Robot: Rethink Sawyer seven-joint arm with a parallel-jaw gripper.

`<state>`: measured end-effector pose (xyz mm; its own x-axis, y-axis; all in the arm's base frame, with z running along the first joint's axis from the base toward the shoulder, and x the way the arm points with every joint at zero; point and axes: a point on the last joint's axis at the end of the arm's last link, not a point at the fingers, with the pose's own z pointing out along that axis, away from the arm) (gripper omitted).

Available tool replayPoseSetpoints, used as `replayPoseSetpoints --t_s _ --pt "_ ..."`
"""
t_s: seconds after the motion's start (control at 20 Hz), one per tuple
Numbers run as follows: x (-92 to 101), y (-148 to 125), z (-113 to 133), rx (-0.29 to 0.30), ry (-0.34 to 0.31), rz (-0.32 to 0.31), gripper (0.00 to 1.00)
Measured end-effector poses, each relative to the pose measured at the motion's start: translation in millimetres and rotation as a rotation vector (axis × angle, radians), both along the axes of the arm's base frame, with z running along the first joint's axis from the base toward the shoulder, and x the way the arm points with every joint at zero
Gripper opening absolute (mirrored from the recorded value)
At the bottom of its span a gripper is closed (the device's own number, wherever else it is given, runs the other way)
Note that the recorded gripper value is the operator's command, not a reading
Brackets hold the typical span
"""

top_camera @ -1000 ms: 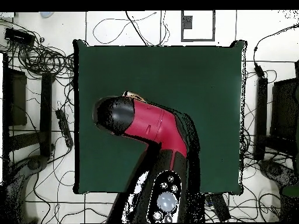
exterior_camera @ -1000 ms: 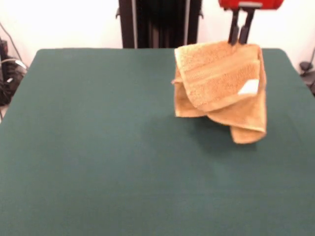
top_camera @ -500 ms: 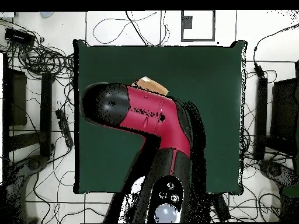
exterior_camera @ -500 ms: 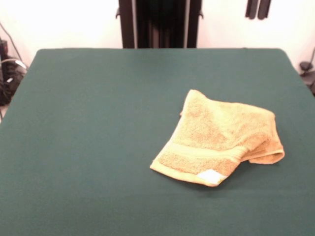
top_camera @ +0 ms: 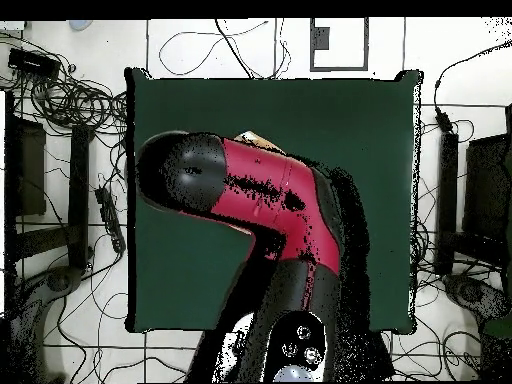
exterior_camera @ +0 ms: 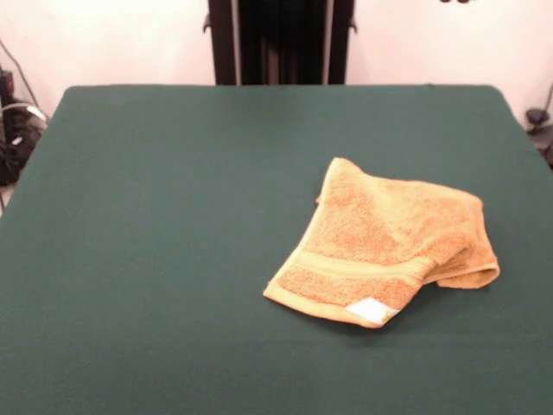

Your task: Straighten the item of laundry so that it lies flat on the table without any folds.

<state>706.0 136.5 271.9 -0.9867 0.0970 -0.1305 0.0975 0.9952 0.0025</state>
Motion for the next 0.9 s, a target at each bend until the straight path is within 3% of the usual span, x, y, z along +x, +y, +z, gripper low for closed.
replayPoseSetpoints --t_s 0.3,0.35,0.55,0.9 --pt "8.6 -18.8 -20.8 -0.02 -0.013 -0.022 0.0" --pt "15.5 -23.9 -37.6 -0.037 -0.035 -0.024 0.0" --pt "24.9 -31.4 -59.2 -0.057 -0.074 -0.028 0.0" --pt "44.9 -63.5 -126.0 -0.112 -0.171 -0.052 0.0"
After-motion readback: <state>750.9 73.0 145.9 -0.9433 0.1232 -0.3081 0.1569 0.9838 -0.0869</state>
